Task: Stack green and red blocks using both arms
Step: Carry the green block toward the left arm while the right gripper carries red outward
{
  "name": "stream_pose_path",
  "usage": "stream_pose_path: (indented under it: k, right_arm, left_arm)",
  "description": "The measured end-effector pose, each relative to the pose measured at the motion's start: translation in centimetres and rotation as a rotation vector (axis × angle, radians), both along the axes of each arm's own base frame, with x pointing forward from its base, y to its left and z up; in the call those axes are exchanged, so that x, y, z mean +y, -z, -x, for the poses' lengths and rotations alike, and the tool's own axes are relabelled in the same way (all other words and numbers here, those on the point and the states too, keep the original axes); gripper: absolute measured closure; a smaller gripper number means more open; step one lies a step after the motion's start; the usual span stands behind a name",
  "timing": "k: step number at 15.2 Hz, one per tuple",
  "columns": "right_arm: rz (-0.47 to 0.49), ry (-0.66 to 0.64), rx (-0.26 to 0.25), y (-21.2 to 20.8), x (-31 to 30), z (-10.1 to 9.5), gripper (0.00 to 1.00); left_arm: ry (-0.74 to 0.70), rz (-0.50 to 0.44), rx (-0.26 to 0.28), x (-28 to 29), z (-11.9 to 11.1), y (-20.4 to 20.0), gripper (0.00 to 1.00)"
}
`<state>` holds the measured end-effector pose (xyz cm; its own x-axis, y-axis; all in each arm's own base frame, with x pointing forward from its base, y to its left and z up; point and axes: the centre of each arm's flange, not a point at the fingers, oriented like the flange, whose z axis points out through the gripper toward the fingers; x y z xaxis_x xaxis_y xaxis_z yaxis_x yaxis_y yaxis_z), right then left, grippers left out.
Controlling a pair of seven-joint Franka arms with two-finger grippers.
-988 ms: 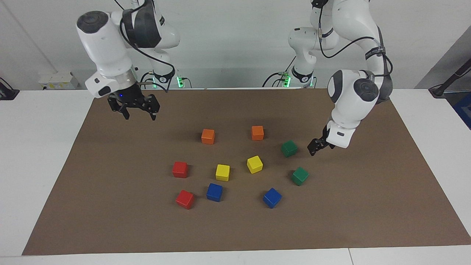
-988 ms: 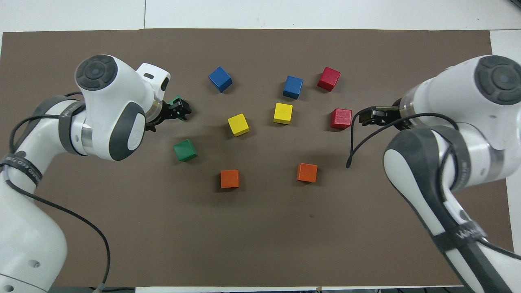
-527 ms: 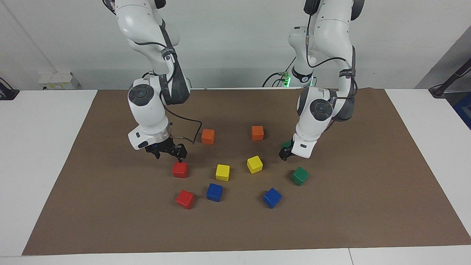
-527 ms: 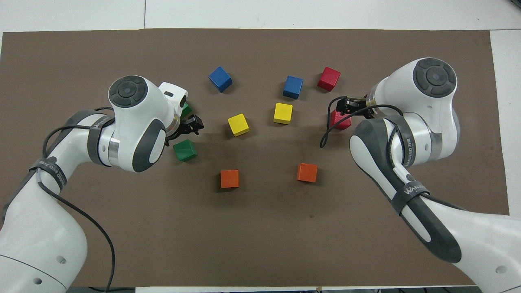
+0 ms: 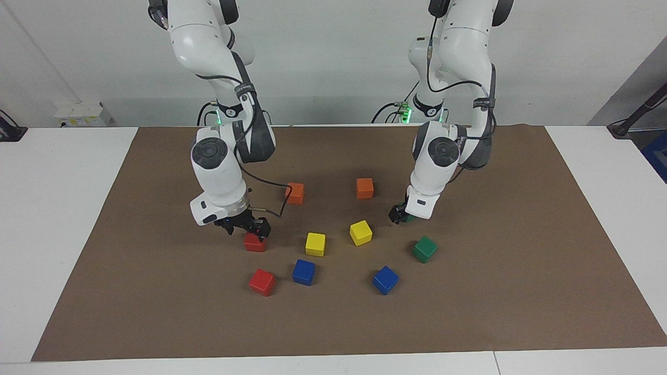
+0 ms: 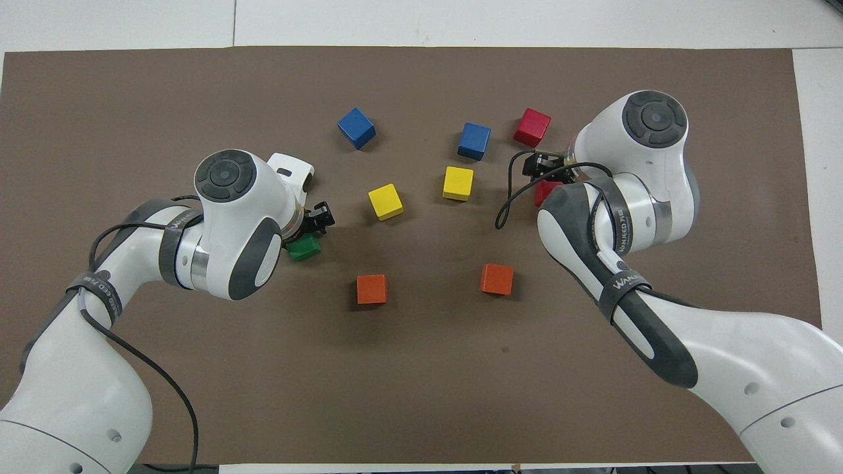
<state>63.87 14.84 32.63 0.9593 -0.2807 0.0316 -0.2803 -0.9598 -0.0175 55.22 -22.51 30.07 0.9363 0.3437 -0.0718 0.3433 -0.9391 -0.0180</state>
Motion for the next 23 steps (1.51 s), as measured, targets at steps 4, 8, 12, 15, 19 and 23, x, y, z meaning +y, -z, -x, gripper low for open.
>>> stream_pose_path:
  k: [4,8,12,15,19,23]
  right_arm:
    - [0.001,-0.001,0.002,1.7,0.1,-0.2,0.0]
    - [0.004,-0.015,0.013,2.4,0.9,0.2,0.07]
    - [0.002,-0.015,0.002,2.6,0.9,0.3,0.45]
    - [0.001,-0.015,0.0,2.6,0.9,0.3,0.45]
    - [0.003,-0.038,0.001,2.6,0.9,0.3,0.45]
    - [0.018,-0.135,0.04,-0.1,-3.2,0.3,0.45]
  left_arm:
    - [0.029,-0.006,0.031,7.5,-2.4,-5.2,0.45]
    - [0.194,0.03,0.0,23.1,-4.4,-11.9,0.45]
    - [0.331,0.011,-0.043,28.1,-5.2,-9.6,0.45]
    - [0.356,0.006,-0.058,28.1,-6.6,-5.1,0.45]
    - [0.353,0.007,-0.06,28.3,-7.2,-1.6,0.45]
    - [0.352,0.007,-0.063,28.4,-7.0,-1.2,0.32]
